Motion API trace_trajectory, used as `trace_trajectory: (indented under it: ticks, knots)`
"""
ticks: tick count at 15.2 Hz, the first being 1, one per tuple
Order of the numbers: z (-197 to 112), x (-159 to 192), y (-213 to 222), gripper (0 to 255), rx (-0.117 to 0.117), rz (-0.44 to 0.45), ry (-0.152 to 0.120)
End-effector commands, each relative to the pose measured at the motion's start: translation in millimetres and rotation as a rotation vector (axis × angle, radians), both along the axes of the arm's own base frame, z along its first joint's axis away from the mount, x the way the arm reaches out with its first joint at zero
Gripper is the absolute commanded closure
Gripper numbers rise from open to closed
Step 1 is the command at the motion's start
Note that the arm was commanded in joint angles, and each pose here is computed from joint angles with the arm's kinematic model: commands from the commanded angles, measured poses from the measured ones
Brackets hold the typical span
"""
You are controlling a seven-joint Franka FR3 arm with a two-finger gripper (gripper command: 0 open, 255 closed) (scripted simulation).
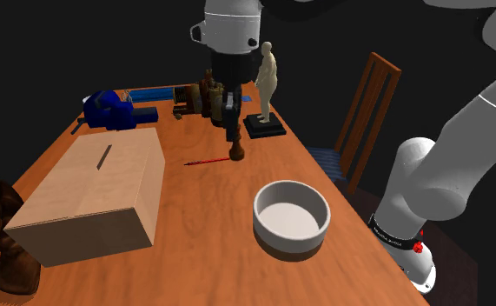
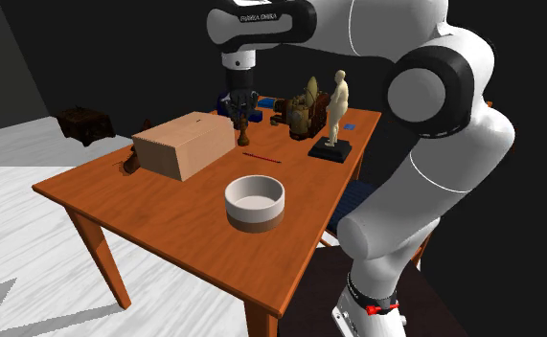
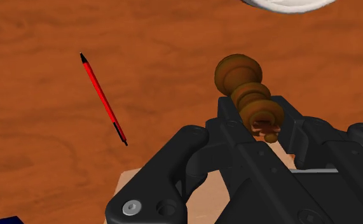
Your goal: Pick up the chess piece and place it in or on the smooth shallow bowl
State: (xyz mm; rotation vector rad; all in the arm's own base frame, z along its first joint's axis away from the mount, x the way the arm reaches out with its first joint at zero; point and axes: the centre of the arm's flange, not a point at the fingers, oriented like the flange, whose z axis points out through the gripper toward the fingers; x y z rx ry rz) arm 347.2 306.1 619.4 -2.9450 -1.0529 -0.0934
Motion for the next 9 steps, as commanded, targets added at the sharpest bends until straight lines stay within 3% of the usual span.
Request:
trace_trajectory:
  ticks: [1, 9]
  knots:
    - [-1, -27, -4, 255, 0.000, -0.001, 0.000]
    - [4, -132, -18, 255, 0.000, -0.001, 0.000]
